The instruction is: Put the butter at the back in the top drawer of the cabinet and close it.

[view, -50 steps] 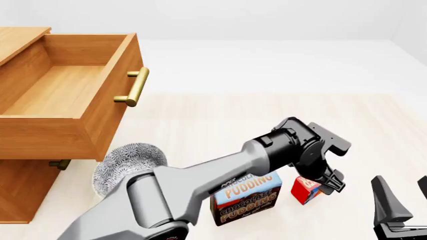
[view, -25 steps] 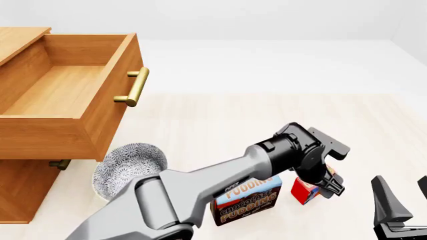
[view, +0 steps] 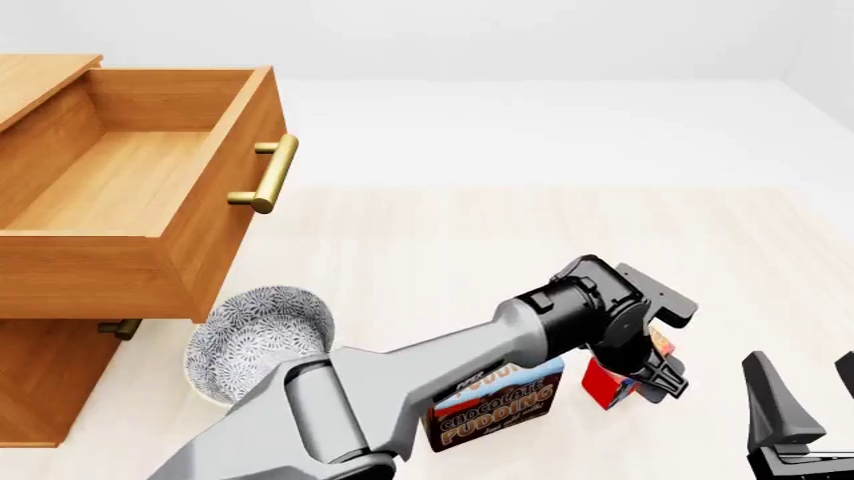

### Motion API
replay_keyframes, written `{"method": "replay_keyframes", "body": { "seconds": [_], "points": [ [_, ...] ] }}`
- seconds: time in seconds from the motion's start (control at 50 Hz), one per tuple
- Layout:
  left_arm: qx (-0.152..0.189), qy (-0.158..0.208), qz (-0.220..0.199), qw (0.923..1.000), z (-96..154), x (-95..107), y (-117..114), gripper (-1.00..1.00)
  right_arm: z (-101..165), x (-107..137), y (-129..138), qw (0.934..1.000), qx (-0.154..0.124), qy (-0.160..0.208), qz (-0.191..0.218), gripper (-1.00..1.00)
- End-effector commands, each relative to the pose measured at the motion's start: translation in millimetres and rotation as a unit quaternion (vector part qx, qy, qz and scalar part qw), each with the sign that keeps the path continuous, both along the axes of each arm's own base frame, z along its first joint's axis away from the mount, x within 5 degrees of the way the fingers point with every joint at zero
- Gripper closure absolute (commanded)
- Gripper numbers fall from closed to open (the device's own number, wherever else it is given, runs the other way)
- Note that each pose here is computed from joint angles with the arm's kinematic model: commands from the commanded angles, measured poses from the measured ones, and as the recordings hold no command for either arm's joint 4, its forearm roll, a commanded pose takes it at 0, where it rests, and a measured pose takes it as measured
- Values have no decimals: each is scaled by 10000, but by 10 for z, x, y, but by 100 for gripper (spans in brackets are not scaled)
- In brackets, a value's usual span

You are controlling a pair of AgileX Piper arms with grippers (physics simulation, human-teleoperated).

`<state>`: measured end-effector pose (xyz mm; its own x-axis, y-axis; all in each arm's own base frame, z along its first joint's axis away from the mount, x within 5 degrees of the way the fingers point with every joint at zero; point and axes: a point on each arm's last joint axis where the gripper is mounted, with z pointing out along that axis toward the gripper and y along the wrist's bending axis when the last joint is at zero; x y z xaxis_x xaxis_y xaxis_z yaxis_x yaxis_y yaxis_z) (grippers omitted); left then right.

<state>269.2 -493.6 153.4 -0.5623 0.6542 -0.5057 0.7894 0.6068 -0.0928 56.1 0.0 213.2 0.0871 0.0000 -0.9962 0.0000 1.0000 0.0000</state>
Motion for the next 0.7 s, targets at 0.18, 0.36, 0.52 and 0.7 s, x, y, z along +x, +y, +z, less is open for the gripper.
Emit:
{"method": "replay_keyframes", "body": {
  "seconds": [0.18,0.36,0.52,0.7],
  "points": [
    [52,65,24,10000,-125,-17,-40,-100,0,0,0,10000,0,0,0,-100],
    [103,116,76,9999,-187,-2,-33,100,0,0,0,10000,0,0,0,-100],
    [153,136,45,9998,-223,-24,-44,100,0,0,0,10000,0,0,0,-100],
    [62,15,-8,10000,-80,24,2,100,0,0,0,10000,0,0,0,-100]
  ]
}}
